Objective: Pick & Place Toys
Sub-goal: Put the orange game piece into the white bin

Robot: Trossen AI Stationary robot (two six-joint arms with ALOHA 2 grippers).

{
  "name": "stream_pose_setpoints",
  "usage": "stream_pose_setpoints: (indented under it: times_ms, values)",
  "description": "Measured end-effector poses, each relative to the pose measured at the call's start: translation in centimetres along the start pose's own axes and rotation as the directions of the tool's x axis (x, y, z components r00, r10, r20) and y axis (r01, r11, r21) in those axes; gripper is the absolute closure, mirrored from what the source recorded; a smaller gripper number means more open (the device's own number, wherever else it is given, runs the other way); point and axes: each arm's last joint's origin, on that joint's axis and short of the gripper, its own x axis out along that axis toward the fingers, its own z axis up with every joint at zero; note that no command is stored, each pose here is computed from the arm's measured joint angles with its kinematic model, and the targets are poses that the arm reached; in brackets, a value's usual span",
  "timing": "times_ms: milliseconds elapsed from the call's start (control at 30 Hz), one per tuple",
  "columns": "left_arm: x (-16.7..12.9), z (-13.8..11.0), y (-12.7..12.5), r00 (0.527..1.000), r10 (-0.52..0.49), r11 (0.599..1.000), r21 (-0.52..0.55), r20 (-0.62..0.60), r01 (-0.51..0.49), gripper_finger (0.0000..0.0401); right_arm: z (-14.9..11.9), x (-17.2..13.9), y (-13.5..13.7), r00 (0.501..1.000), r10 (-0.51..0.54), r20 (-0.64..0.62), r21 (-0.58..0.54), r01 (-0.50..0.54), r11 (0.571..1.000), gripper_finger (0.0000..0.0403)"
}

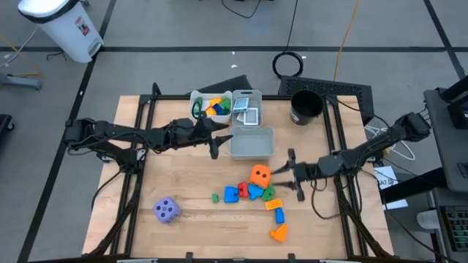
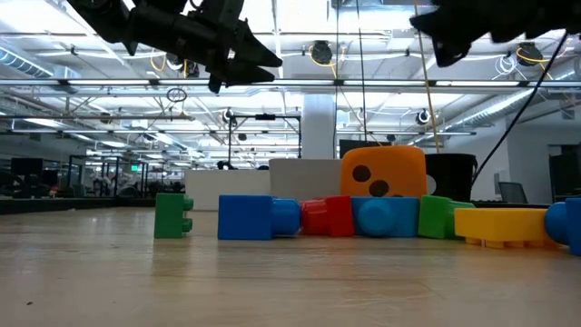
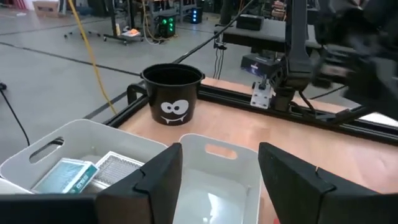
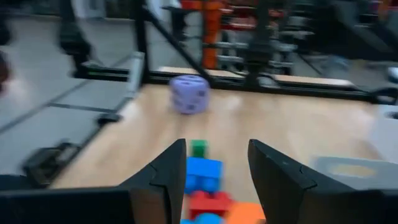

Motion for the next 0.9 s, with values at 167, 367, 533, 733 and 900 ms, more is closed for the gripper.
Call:
stream_pose_setpoints:
  times_ms: [167,367,533,733,900]
  values:
    - [0.0,-0.4,-0.1,0.999,-0.027,0.997,-0.079,-0.04,0.024,0.0183,-0.8,1.2,3.6,0.99,0.116,0.078,-0.02,-0.115,0.993,0.0245]
    - [-0.2,-0.9,-1.2,0.984,-0.153,0.987,-0.052,-0.091,0.149,0.0189,-0.7,3.0,8.1,0.994,0.1,0.039,-0.042,-0.098,0.994,0.0192]
    - [-0.4,-1.2,-2.0,0.977,-0.177,0.984,-0.026,-0.118,0.175,0.0189,1.1,5.0,12.8,0.978,0.141,-0.152,-0.085,-0.156,0.984,0.0139]
    - [-0.5,-1.4,-2.5,0.973,-0.192,0.981,-0.028,-0.132,0.19,0.0185,-1.6,6.6,16.7,0.91,0.139,-0.39,-0.153,-0.213,0.965,0.0129]
    - [-0.6,-1.4,-3.0,0.969,-0.212,0.977,-0.026,-0.129,0.21,0.0187,-4.7,6.1,17.5,0.798,0.175,-0.577,-0.082,-0.269,0.959,0.0137]
